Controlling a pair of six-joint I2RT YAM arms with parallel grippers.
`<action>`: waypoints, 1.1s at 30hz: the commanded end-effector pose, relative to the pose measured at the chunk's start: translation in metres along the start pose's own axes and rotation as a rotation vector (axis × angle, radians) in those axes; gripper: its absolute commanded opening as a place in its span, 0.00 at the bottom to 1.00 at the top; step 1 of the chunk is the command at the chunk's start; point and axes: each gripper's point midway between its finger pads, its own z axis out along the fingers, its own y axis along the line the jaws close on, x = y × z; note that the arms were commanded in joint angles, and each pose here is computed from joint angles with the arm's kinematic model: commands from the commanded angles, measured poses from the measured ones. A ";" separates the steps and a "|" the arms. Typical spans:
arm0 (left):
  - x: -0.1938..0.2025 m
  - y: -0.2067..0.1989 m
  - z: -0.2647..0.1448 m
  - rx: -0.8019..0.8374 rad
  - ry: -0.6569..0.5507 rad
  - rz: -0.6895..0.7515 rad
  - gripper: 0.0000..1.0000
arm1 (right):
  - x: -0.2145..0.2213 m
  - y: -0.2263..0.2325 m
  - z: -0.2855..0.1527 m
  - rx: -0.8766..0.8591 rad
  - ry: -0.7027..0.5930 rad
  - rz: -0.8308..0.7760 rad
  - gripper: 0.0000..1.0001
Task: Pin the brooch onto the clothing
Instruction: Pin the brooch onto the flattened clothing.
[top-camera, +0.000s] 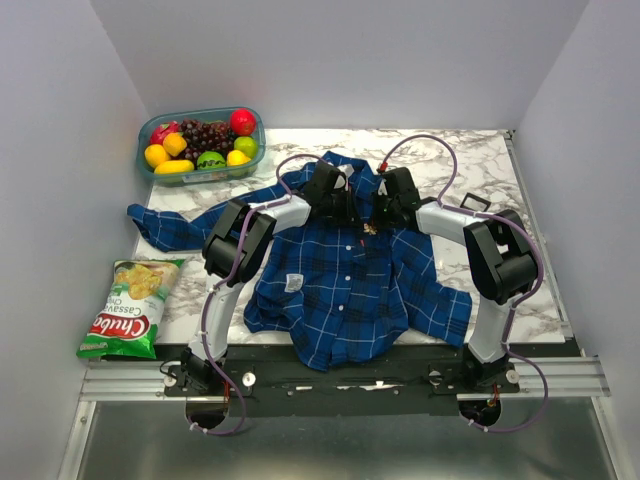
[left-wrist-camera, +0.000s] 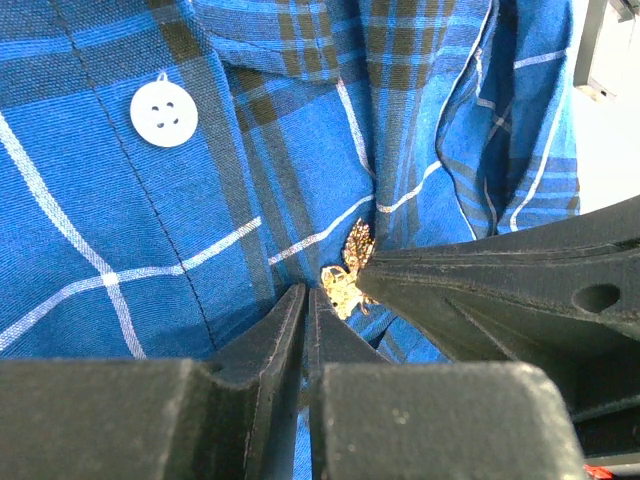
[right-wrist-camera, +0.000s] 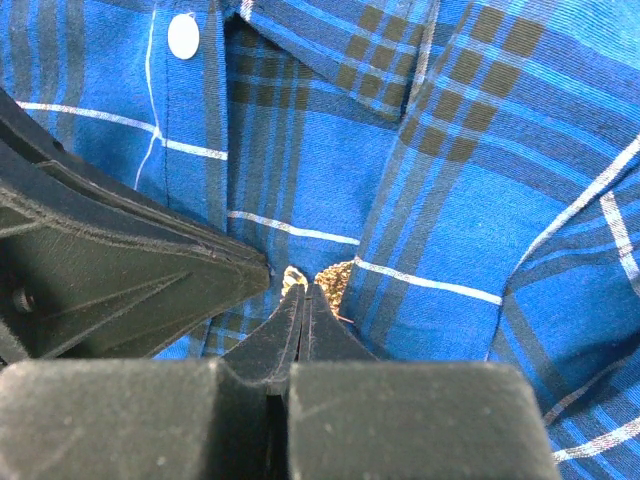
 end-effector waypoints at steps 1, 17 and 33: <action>0.044 0.029 0.012 -0.090 0.129 -0.025 0.15 | 0.004 0.006 -0.004 -0.025 0.003 -0.015 0.00; 0.041 0.028 0.011 -0.091 0.125 -0.021 0.16 | 0.012 -0.003 0.000 0.018 0.005 0.007 0.00; 0.041 0.026 0.010 -0.083 0.124 -0.019 0.16 | 0.017 -0.025 -0.003 0.143 -0.108 0.126 0.01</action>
